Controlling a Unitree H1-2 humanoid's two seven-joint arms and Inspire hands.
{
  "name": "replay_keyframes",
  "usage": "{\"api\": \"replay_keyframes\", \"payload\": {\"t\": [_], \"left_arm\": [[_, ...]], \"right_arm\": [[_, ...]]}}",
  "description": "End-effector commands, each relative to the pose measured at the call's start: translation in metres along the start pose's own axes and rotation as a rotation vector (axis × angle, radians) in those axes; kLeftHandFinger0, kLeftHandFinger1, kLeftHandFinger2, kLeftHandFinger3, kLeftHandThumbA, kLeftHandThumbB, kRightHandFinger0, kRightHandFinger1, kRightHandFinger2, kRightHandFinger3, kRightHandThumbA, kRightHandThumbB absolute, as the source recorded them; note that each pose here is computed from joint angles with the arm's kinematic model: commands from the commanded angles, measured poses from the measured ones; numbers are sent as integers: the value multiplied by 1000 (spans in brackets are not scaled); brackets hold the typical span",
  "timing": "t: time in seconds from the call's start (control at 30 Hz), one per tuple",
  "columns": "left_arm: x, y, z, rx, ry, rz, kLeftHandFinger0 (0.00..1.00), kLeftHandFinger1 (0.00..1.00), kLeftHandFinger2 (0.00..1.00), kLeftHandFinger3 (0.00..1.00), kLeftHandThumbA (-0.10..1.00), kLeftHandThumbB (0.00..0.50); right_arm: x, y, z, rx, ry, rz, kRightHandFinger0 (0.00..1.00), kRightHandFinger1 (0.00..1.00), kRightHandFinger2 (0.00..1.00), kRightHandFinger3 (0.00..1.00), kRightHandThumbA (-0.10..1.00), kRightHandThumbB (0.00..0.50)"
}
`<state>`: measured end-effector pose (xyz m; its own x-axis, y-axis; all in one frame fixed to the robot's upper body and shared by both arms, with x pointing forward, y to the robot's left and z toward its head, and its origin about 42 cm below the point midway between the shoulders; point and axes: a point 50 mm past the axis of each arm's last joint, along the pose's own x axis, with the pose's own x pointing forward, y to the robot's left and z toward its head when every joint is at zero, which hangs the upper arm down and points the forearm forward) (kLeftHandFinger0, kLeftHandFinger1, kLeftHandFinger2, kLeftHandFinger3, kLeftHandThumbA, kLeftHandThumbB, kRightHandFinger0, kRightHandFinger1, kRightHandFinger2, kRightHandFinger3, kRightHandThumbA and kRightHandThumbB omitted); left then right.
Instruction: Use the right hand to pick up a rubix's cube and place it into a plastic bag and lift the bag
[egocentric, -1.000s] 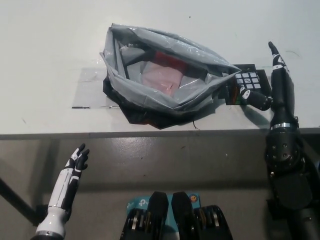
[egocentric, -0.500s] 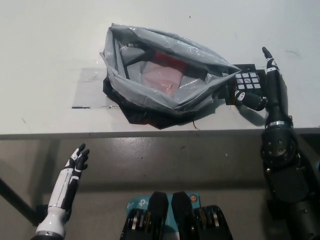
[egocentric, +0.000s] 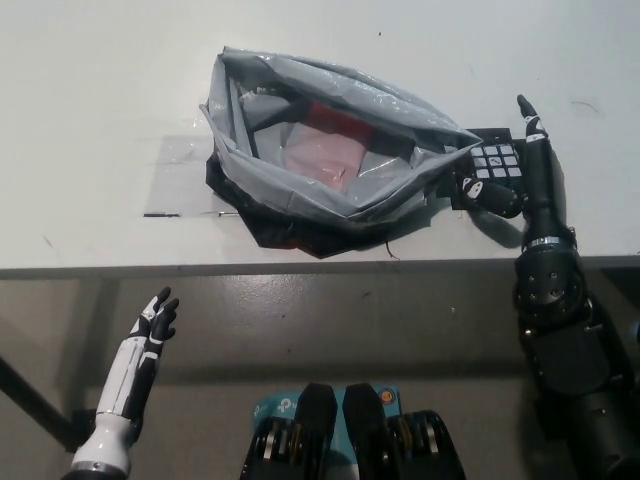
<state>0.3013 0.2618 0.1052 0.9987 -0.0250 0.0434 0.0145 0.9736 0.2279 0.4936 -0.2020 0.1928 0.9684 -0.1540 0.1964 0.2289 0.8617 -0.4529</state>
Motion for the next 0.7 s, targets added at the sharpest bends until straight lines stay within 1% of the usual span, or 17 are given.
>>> {"api": "replay_keyframes", "payload": {"t": [0.0, 0.07, 0.17, 0.33, 0.43, 0.5, 0.6, 0.63, 0.67], "left_arm": [[3, 3, 10, 14, -54, 2, 1000, 1000, 1000, 1000, 1000, 134], [3, 3, 11, 16, -56, -1, 1000, 1000, 1000, 1000, 1000, 123], [3, 2, 11, 14, -56, -5, 1000, 1000, 1000, 1000, 1000, 122], [4, 3, 11, 11, -55, -3, 1000, 1000, 1000, 1000, 1000, 133], [4, 3, 12, 9, -56, -4, 1000, 1000, 1000, 1000, 1000, 135], [3, 3, 11, 10, -57, -3, 1000, 1000, 1000, 1000, 1000, 142], [3, 3, 10, 7, -56, -3, 1000, 1000, 1000, 1000, 1000, 143], [3, 3, 10, 8, -58, -3, 1000, 1000, 1000, 1000, 1000, 133], [3, 3, 10, 7, -58, -3, 1000, 1000, 1000, 1000, 1000, 132]], "right_arm": [[22, -4, 36, 50, -65, -41, 1000, 1000, 1000, 1000, 902, 492], [23, -2, 35, 46, -48, -38, 1000, 1000, 1000, 1000, 893, 482], [25, 0, 33, 38, -36, -37, 1000, 1000, 1000, 1000, 901, 494], [28, 3, 31, 37, -16, -33, 1000, 1000, 1000, 1000, 906, 500], [30, 5, 30, 40, -6, -35, 1000, 1000, 1000, 1000, 892, 493], [31, 5, 30, 31, -2, -35, 1000, 1000, 1000, 1000, 922, 500], [32, 6, 30, 28, 6, -37, 1000, 1000, 1000, 1000, 910, 494], [33, 6, 29, 37, 13, -33, 1000, 1000, 1000, 1000, 896, 482], [33, 6, 29, 40, 16, -30, 1000, 1000, 1000, 1000, 894, 482]]}}
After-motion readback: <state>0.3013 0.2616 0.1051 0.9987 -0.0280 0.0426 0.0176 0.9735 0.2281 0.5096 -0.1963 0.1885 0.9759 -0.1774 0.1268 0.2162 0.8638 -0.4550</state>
